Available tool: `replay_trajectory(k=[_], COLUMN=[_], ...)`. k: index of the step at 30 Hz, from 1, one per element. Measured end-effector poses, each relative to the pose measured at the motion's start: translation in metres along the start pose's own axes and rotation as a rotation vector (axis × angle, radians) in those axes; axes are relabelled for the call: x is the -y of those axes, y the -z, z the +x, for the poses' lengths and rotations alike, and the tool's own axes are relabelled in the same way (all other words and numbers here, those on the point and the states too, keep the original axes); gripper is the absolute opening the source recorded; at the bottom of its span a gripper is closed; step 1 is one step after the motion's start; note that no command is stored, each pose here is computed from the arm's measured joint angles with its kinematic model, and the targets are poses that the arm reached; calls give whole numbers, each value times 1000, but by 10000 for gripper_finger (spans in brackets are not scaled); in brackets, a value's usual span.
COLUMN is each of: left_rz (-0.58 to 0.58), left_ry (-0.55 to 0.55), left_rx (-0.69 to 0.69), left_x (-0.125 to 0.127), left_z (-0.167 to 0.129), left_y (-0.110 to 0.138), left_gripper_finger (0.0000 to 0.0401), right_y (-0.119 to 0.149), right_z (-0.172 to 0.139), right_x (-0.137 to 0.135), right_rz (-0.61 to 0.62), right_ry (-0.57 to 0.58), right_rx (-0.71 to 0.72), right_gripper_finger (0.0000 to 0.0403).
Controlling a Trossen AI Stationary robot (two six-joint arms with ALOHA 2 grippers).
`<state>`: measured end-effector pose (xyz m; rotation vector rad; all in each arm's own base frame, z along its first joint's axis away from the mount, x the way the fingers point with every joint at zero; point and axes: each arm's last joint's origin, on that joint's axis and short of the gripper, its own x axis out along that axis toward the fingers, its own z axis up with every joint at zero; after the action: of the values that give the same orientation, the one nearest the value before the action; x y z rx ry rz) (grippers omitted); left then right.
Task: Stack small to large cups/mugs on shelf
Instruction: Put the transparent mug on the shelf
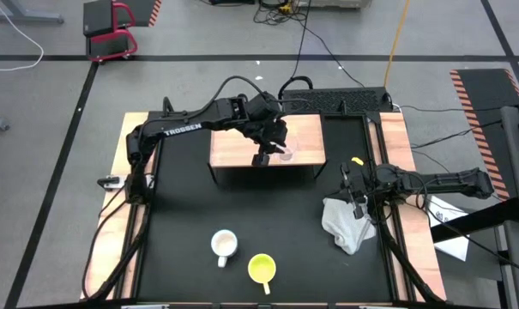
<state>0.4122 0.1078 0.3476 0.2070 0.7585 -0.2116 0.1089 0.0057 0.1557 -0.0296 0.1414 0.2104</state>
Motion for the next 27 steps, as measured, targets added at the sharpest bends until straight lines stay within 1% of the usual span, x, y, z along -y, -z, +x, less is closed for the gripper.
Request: replay_trajectory(k=[7,27], left_rz=[-3,-7], left_ry=[0,17], left_rx=[0,-6], left_x=[0,4], left_z=[0,1], left_y=[0,-1], left_gripper_finger=[119,120], right_y=[0,0], right_z=[0,0], right_x=[0,0], right_rz=[0,0], right_ry=[0,0], right_rx=[0,0], right_gripper_finger=[0,0])
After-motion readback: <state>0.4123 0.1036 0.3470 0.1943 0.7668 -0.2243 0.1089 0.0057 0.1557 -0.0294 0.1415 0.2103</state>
